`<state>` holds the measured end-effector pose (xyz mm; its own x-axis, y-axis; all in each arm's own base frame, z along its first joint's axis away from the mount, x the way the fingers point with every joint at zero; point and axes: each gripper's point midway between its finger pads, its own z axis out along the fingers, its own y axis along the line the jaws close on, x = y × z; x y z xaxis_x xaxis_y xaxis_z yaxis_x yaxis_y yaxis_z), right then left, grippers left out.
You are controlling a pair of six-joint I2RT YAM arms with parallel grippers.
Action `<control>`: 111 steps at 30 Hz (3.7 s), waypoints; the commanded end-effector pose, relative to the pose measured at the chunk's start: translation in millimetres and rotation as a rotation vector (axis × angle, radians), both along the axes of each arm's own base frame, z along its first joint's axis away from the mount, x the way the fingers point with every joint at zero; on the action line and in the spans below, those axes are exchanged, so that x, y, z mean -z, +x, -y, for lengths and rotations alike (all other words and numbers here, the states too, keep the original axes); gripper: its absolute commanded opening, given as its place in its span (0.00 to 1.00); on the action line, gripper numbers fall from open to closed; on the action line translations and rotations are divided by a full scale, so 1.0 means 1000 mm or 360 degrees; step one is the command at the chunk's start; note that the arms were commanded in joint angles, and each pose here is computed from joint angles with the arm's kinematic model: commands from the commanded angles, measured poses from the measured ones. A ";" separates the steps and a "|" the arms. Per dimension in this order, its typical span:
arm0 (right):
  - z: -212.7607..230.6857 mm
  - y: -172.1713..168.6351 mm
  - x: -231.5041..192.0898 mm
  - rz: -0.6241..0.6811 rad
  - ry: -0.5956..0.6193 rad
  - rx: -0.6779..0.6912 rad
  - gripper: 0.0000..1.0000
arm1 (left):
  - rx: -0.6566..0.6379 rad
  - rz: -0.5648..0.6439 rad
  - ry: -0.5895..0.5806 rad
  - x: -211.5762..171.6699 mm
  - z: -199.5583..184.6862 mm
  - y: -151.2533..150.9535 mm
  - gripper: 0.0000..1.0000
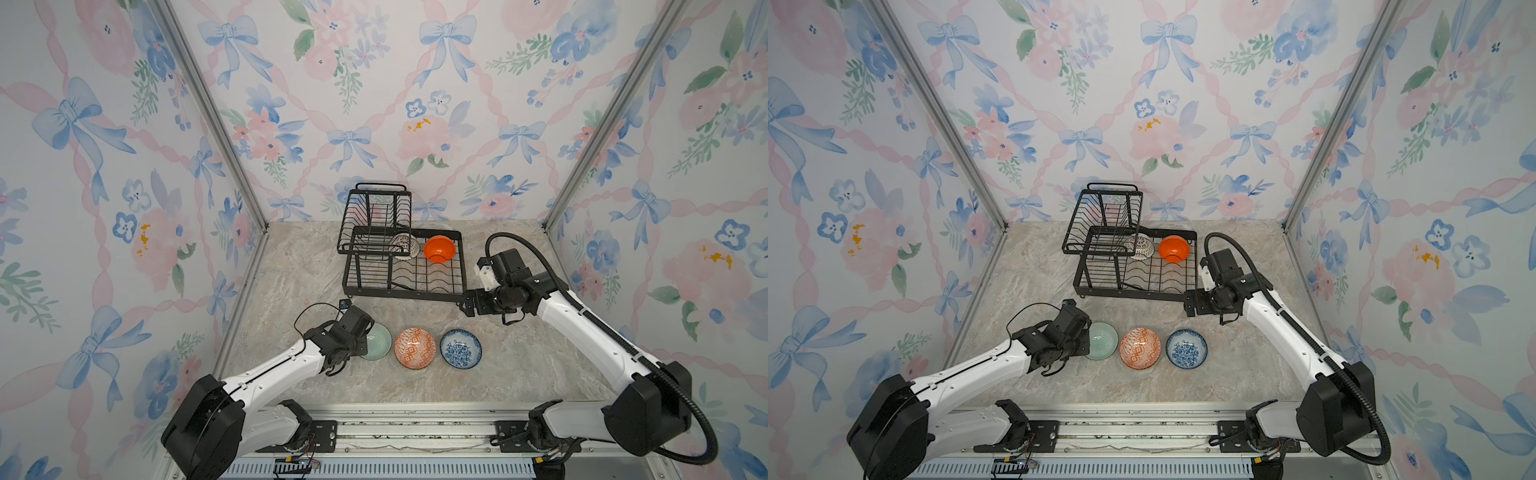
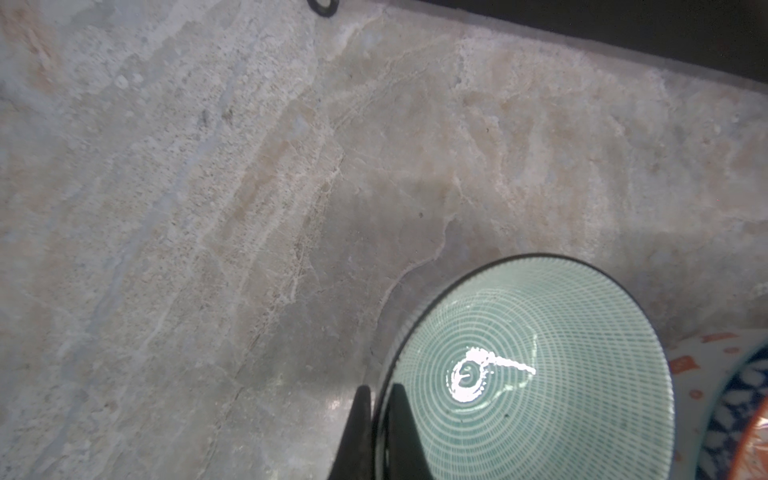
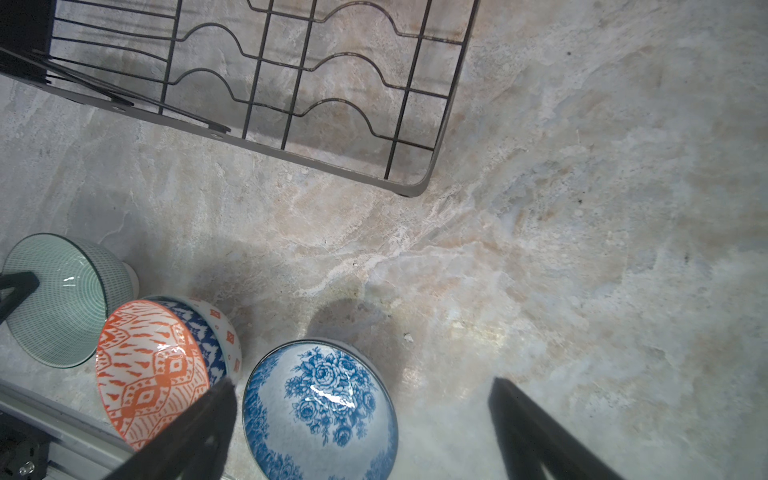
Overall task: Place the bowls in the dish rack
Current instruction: 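Grasp the rim of the green bowl with the left gripper, then lift the green bowl with the left gripper toward the right gripper, then bring the right gripper to the green bowl rim held by the left gripper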
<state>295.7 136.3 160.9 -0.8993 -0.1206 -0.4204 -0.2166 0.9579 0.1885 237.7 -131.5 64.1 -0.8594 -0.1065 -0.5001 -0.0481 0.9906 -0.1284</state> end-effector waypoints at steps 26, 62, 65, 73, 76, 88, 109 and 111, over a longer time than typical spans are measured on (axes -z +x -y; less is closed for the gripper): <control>-0.003 -0.005 -0.037 0.0091 0.0058 -0.0067 0.97 | 0.0027 0.0317 0.0026 -0.061 0.014 0.010 0.00; -0.042 -0.008 -0.074 0.0164 0.0359 -0.0171 0.97 | 0.0170 0.0575 0.0128 -0.153 0.085 0.050 0.00; -0.051 -0.009 -0.082 0.0180 0.0416 -0.0190 0.97 | 0.0203 0.0590 0.0104 -0.159 0.100 0.051 0.00; -0.074 -0.015 -0.095 0.0215 0.0531 -0.0233 0.97 | 0.0283 0.0613 0.0077 -0.172 0.133 0.056 0.00; -0.081 -0.015 -0.094 0.0219 0.0555 -0.0245 0.97 | 0.0310 0.0625 0.0067 -0.177 0.143 0.058 0.00; -0.089 -0.009 -0.070 0.0154 0.0507 -0.0226 0.91 | 0.0392 0.0648 0.0032 -0.190 0.172 0.062 0.00; -0.081 -0.004 -0.062 0.0148 0.0443 -0.0188 0.28 | 0.0425 0.0677 -0.0012 -0.203 0.178 0.058 0.00; -0.080 -0.004 -0.062 0.0147 0.0436 -0.0177 0.25 | 0.0425 0.0678 -0.0012 -0.203 0.178 0.058 0.00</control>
